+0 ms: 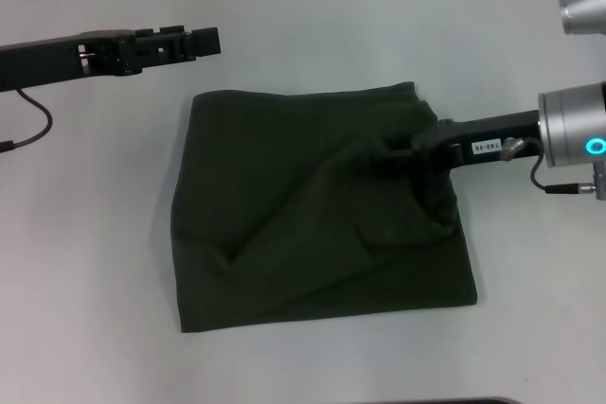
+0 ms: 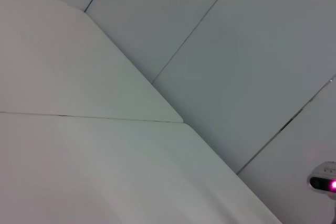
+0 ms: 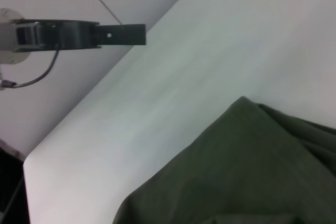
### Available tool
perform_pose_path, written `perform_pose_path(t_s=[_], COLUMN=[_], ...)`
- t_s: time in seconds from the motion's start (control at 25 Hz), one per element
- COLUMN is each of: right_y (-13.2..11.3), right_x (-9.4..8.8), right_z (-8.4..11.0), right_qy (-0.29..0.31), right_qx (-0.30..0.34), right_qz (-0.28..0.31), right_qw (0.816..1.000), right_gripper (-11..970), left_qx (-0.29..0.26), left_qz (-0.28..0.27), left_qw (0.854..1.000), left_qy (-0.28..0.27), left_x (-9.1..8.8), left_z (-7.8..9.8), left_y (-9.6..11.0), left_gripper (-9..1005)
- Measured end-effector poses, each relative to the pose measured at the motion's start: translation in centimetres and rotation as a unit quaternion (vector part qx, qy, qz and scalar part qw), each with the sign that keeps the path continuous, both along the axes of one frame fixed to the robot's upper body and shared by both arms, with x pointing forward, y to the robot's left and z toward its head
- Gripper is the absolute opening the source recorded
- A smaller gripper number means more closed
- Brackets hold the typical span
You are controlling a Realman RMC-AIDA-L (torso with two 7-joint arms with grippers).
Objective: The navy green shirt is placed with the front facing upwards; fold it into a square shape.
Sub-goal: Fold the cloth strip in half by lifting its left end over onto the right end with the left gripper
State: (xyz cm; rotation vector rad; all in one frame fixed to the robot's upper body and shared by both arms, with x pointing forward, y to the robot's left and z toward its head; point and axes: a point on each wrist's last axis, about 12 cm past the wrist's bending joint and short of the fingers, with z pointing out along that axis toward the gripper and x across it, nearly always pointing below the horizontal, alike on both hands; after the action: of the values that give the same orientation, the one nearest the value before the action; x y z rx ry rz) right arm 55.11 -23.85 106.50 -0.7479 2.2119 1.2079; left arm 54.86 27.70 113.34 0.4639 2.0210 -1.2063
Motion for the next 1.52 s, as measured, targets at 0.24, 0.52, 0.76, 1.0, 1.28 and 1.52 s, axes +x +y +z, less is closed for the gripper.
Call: perform_pose_path(t_s=[0.24, 0.52, 0.76, 1.0, 1.28, 1.52], right_y=[-1.2, -2.4, -3.8, -4.8, -6.3, -7.7], right_x=[-1.6, -3.3, -4.8, -6.2, -7.4, -7.7], right_z=[-0.2, -0.4, -0.2, -0.5, -0.9, -0.9], right_qy=[-0.008, -0.005, 0.002, 0.026, 0.042, 0.056], right_qx=[0.014, 0.027, 0.026, -0.007, -0.016, -0.014], right_qz=[0.024, 0.052, 0.078, 0.114, 0.104, 0.074], right_qw=[1.000, 0.998, 0.997, 0.993, 0.994, 0.996], right_gripper=[361, 113, 18, 16, 18, 20], left_qx=[-0.005, -0.011, -0.024, -0.032, -0.032, -0.035], left_qz=[-0.002, -0.003, -0.006, -0.003, -0.002, -0.003], left_qw=[1.000, 1.000, 1.000, 0.999, 0.999, 0.999], left_qy=[0.003, 0.006, 0.013, 0.020, 0.020, 0.022], left_x=[-0.1, -0.2, -0.3, -0.4, -0.4, -0.3], left_z=[-0.3, -0.5, -0.8, -1.1, -1.1, -1.2], left_y=[-0.1, -0.4, -0.7, -0.8, -0.8, -0.9], left_gripper=[827, 827, 827, 826, 827, 826])
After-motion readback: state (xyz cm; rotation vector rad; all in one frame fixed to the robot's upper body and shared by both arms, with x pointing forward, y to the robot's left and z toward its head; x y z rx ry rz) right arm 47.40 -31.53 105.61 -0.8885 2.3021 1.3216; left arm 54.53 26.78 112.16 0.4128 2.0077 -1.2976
